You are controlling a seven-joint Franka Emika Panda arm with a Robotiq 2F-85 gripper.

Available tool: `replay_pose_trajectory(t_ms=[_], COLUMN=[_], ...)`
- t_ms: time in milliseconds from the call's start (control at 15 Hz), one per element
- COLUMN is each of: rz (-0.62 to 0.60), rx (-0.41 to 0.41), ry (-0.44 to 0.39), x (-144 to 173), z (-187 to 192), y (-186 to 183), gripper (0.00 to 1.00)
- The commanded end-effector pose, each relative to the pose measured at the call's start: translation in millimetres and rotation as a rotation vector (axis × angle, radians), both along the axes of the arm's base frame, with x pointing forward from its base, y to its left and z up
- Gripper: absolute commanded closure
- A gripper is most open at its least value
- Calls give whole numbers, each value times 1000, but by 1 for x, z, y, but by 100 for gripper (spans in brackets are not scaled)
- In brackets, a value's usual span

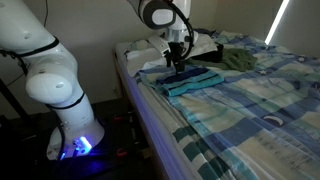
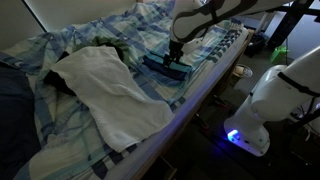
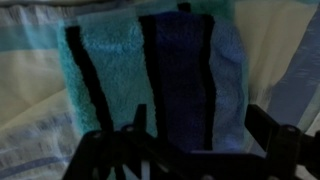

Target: Fold the towel

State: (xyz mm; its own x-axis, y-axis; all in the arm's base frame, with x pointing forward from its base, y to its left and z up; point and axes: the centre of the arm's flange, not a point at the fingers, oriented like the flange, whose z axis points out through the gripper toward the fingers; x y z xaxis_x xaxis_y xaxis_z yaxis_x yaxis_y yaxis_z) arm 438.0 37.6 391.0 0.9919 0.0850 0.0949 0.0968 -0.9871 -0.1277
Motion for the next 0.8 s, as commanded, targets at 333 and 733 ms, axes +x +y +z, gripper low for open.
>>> replay_pose_trajectory(t_ms=[333,733], rz=[64,34], rx=[30,-12], ry=[-90,-159], x=[94,143], z=[-7,-8], y=[-22,-36], gripper=[0,0])
